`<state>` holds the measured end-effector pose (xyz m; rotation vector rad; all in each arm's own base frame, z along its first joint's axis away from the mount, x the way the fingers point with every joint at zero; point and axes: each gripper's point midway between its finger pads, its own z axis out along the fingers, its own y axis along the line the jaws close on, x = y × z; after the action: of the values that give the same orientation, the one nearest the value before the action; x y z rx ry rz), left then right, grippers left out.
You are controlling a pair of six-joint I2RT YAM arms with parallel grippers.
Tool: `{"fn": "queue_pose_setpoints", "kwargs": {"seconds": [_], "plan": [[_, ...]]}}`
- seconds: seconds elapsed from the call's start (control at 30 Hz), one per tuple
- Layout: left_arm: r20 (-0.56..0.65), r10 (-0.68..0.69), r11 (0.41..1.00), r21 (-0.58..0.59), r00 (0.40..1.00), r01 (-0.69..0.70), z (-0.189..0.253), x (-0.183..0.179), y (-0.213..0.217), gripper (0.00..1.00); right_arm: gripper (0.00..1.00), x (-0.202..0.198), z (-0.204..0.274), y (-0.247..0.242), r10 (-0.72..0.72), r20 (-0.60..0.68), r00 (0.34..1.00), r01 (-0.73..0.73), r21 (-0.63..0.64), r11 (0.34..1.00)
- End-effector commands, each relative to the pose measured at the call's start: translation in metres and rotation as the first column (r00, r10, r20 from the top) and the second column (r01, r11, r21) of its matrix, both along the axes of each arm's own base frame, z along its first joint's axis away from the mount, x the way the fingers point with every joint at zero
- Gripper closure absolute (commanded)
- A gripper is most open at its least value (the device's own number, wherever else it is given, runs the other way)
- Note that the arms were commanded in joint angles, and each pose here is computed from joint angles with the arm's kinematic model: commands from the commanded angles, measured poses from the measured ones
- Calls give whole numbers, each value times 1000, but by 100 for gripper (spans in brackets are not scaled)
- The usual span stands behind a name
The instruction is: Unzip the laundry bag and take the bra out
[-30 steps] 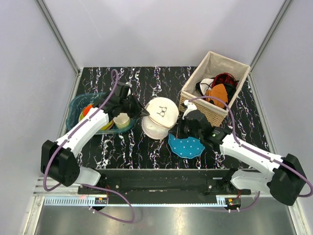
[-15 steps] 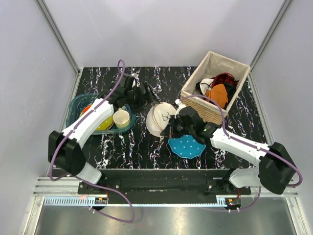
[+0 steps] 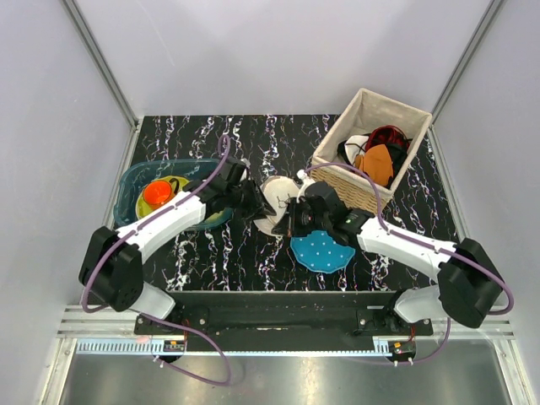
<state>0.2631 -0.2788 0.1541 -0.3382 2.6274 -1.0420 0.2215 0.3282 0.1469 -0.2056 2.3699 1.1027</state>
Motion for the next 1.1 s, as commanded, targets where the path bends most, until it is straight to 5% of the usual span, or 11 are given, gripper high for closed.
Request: {"fn": "queue_pose_setpoints", "kwargs": {"seconds": [0.0, 0.23, 0.47, 0.53, 0.57, 0.67, 0.83, 1.07], "plan": [[87, -5, 999, -53, 996, 9, 34, 25, -15, 100, 100, -1, 21, -10, -18, 76, 997, 17, 7, 1000], [212, 83, 997, -9, 974, -83, 75, 56, 34, 100, 100, -31, -1, -71, -84, 91, 992, 90, -66, 994], [223, 61, 998, -18, 973, -58, 84, 82, 25, 100, 100, -35, 20, -48, -13, 66, 998, 12, 16, 1000], [187, 39, 999, -19, 982, -36, 76, 83, 17, 79, 100, -28, 34, -38, 1, 85, 996, -5, 39, 999], [180, 28, 1000, -19, 983, -25, 79, 81, 16, 49, 100, -26, 34, -35, 3, 83, 997, -7, 41, 999], [194, -10, 1000, -3, 981, 11, 83, 68, 14, 14, 100, -14, 44, -29, -31, 105, 994, 24, 69, 997], [196, 18, 1000, 20, 980, -22, 82, 32, 27, 9, 100, -7, 47, -21, -46, 96, 994, 37, 91, 995], [104, 30, 995, -95, 994, -20, 47, -14, 2, 8, 100, -12, 37, -17, -22, 60, 998, 16, 96, 995]]}}
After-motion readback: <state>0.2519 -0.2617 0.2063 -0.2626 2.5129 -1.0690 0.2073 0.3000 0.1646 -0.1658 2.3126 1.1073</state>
